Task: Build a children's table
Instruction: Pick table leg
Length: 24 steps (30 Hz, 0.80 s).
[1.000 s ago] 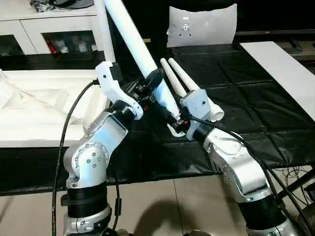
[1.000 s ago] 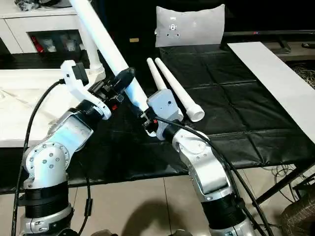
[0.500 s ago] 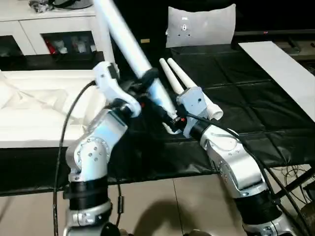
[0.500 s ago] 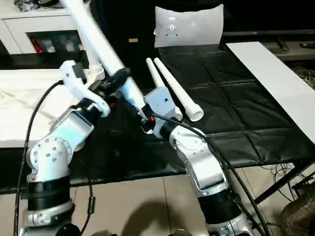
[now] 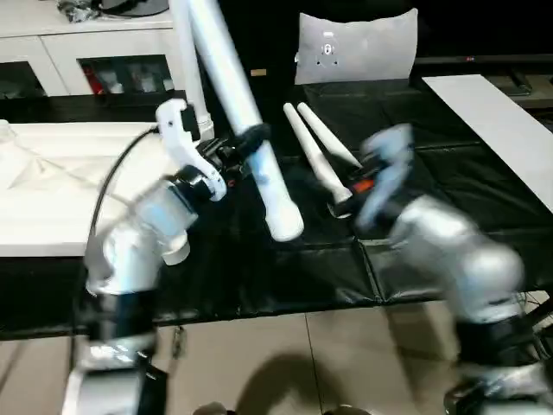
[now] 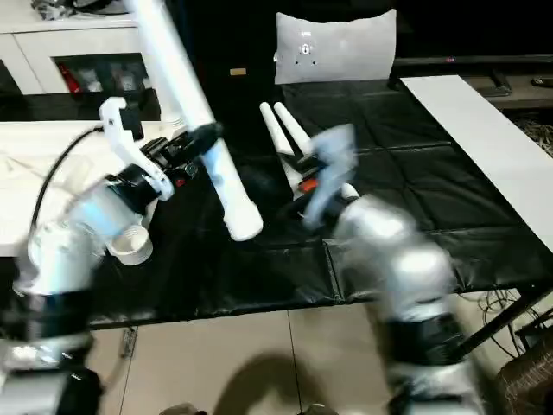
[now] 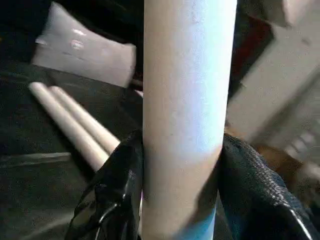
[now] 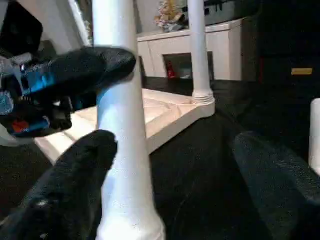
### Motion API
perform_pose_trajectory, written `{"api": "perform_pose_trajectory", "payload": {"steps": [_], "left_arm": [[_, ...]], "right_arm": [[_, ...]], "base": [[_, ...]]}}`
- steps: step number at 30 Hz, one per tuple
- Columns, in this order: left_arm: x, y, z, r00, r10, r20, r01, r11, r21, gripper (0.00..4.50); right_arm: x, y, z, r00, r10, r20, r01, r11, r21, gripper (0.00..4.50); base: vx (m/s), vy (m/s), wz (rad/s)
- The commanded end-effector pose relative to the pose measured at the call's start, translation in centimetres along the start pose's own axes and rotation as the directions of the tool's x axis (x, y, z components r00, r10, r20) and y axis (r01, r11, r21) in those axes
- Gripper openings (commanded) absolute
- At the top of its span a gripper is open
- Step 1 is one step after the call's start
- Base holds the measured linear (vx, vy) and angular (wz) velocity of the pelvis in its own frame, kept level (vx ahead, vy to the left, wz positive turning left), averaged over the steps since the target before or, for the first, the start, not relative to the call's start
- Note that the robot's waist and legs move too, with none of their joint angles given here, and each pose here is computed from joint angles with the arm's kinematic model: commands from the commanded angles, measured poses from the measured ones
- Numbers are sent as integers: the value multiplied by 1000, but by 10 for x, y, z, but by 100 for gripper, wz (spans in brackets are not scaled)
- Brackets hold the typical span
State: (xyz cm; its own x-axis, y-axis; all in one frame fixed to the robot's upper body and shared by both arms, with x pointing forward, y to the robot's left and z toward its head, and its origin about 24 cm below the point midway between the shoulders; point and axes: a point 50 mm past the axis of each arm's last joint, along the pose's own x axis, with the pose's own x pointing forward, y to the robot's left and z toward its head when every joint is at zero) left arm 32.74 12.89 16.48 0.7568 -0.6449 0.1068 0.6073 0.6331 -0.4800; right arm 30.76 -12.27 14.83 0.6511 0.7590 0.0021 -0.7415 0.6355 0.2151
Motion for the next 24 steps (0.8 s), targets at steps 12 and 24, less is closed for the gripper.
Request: {"api": "perform_pose_trajectory", "payload": {"steps": [12, 24], "left_arm": [[-8, -49, 13, 805, -570, -164, 578, 816, 1, 184], [-8, -52, 12, 739, -640, -208, 655, 756, 0, 184]], "right_arm": [[-12, 25, 0, 884, 436, -167, -417, 898, 140, 432], [-13, 30, -7, 836, 504, -217, -470, 862, 193, 351]], "base": [[0, 0, 0], [0, 0, 0]]}}
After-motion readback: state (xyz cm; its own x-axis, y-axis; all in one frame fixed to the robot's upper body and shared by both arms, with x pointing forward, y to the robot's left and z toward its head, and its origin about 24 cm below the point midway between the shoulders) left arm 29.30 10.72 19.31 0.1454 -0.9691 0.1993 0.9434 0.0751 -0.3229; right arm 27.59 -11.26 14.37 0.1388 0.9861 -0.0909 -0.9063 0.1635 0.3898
